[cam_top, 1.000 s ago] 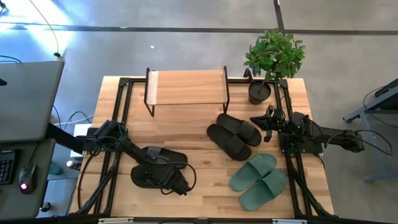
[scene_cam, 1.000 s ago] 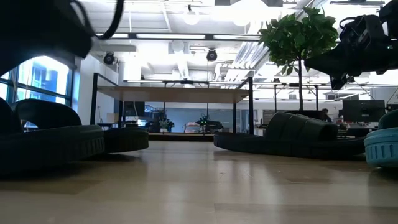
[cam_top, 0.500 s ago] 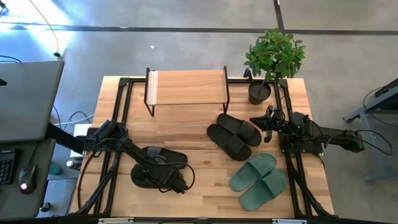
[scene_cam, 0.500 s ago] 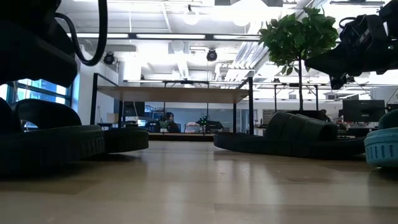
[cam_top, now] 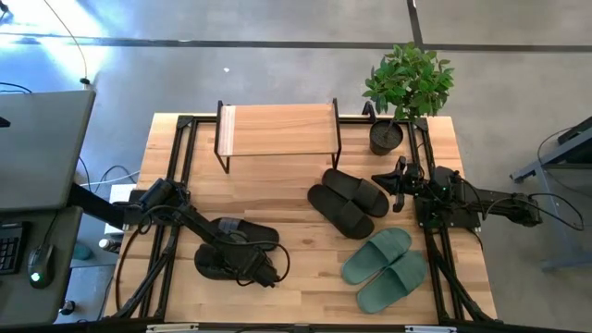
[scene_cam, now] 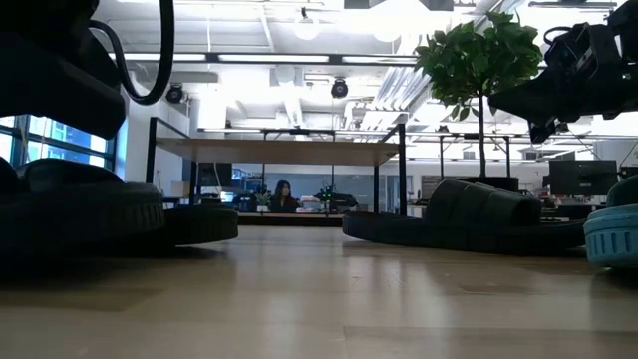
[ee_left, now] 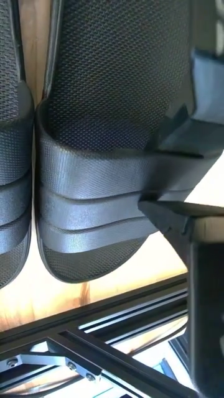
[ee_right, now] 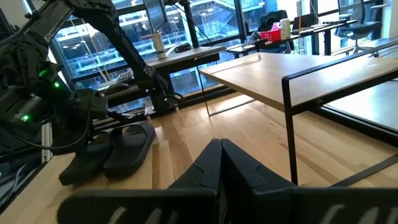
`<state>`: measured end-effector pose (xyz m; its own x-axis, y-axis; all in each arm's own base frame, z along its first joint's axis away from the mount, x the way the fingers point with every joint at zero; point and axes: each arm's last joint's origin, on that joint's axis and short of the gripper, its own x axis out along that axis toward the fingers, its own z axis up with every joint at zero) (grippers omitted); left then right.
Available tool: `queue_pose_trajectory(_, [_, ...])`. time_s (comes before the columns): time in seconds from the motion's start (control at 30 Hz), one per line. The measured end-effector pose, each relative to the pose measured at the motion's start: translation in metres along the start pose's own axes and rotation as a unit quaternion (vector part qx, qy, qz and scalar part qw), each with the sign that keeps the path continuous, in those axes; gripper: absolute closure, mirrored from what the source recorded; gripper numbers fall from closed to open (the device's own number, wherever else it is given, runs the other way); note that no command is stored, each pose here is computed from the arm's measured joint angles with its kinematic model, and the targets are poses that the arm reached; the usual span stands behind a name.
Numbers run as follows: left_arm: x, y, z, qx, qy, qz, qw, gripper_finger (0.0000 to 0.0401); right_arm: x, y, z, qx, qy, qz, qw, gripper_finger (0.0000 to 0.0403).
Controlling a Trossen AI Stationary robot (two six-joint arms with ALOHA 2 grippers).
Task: Pick and place slides into the shelf
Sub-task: Put the bottom black slide on the shelf
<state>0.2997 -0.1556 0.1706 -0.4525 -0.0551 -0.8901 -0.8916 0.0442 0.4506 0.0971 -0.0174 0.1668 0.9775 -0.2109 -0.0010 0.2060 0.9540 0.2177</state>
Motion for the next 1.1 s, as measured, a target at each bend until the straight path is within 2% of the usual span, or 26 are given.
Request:
queue_pose_trajectory(0.23, [0.0,0.001,0.0,-0.001,0.0,0.003,1.0,0.039,0.0,0.0,0.0,0.0,0.0,0.0,1.0,0.0402])
queue_pose_trajectory(0.43, [-0.006,0.003,-0.001,0.004,0.001,0.011,1.0,0.0396,0.0,0.0,0.0,0.0,0.0,0.0,1.0,0.0402])
queue_pose_trajectory(0.57, [-0.031,0.006,-0.007,0.032,0.003,-0.004,0.999,0.0397,0.0,0.0,0.0,0.0,0.0,0.0,1.0,0.0402])
queue_pose_trajectory(0.7, [-0.076,0.012,-0.02,0.103,-0.008,-0.081,0.991,0.0398,0.0,0.0,0.0,0.0,0.0,0.0,1.0,0.0402])
queue_pose_trajectory(0.77, [-0.105,0.017,-0.028,0.149,-0.031,-0.15,0.977,0.0399,0.0,0.0,0.0,0.0,0.0,0.0,1.0,0.0402])
queue_pose_trajectory(0.83, [-0.135,0.028,-0.037,0.2,-0.07,-0.223,0.952,0.0399,0.0,0.0,0.0,0.0,0.0,0.0,1.0,0.0402])
queue_pose_trajectory(0.9, [-0.162,0.041,-0.044,0.232,-0.108,-0.29,0.922,0.0399,0.0,0.0,0.0,0.0,0.0,0.0,1.0,0.0402])
queue_pose_trajectory(1.0, [-0.198,0.064,-0.048,0.245,-0.171,-0.378,0.876,0.0399,0.0,0.0,0.0,0.0,0.0,0.0,1.0,0.0402])
queue_pose_trajectory(1.1, [-0.218,0.081,-0.045,0.244,-0.239,-0.462,0.818,0.04,0.0,0.0,0.0,0.0,0.001,0.0,1.0,0.0402])
